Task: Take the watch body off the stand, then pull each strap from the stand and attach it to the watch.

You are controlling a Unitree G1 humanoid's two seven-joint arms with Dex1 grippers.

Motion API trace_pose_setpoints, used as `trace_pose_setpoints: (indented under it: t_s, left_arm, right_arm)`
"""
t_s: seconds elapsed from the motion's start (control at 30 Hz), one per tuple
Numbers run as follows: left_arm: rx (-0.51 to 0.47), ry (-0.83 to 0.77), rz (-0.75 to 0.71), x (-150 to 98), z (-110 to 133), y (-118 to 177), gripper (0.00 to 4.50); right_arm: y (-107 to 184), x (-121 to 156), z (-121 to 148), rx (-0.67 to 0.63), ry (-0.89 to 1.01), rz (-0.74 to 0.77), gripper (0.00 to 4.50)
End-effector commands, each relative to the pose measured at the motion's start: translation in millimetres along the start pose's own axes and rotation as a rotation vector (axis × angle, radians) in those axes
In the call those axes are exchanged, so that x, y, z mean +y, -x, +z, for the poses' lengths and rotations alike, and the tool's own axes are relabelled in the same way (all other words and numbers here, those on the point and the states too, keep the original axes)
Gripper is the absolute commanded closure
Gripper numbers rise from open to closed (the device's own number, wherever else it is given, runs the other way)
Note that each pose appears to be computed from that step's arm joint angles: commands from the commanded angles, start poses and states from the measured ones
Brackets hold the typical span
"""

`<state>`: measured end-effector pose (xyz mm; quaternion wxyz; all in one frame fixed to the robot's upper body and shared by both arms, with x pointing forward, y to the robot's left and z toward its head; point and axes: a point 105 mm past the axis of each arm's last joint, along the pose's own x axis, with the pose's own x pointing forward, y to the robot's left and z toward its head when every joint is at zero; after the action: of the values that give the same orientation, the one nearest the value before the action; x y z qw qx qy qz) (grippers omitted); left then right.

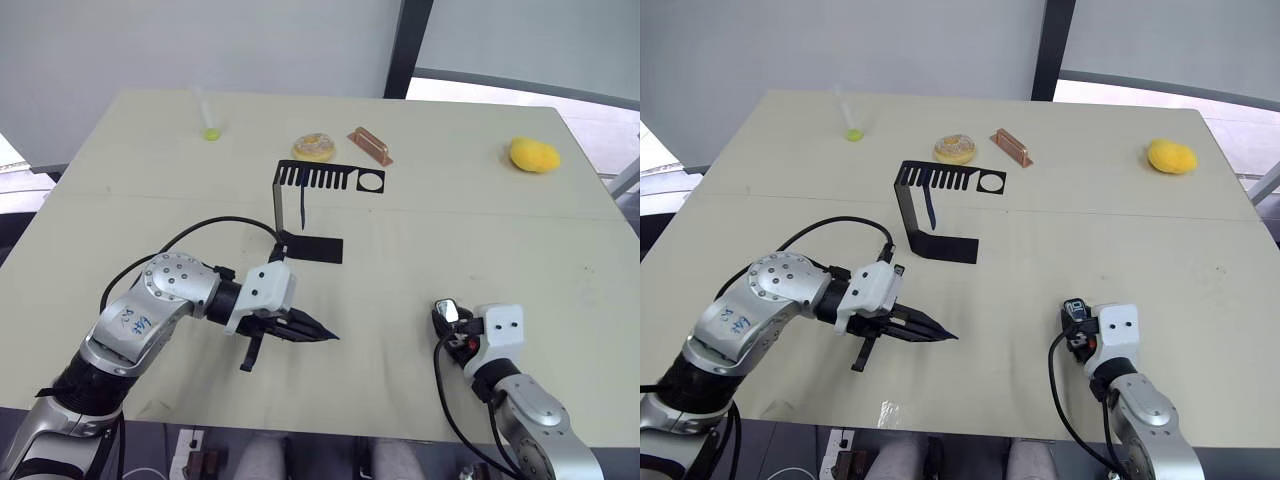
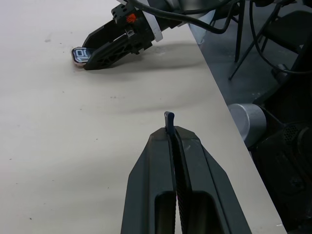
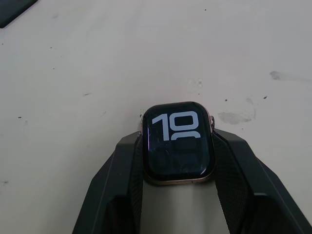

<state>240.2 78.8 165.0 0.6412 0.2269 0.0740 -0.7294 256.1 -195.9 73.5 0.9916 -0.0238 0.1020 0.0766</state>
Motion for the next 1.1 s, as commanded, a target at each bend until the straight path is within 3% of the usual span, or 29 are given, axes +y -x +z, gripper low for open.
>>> trace_pose_setpoints:
  t_s: [0.03,0.3,0.5,1.1]
  left_arm:
    - [-0.002,-0.046,0.002,0.2,7.1,1.9,4.5]
    - [-0.004,-0.046,0.003,0.0,7.6,1.0,4.5]
    - [-0.006,-0.046,0.0,-0.2,7.9,1.0,4.5]
    - [-0.013,-0.046,-0.016,-2.9,8.8,-1.2,4.5]
  right_arm:
    - [1.5,-8.1,-16.3,0.071,-0.02,-0.015,3.0]
    - [1.4,-4.2,-16.0,0.073,-0.054,0.011,3.0]
    - [3.0,-8.7,-10.0,0.05,-0.044,0.015,0.12]
    - [4.5,-24.5,1.4,-0.005,0.107,0.151,0.04]
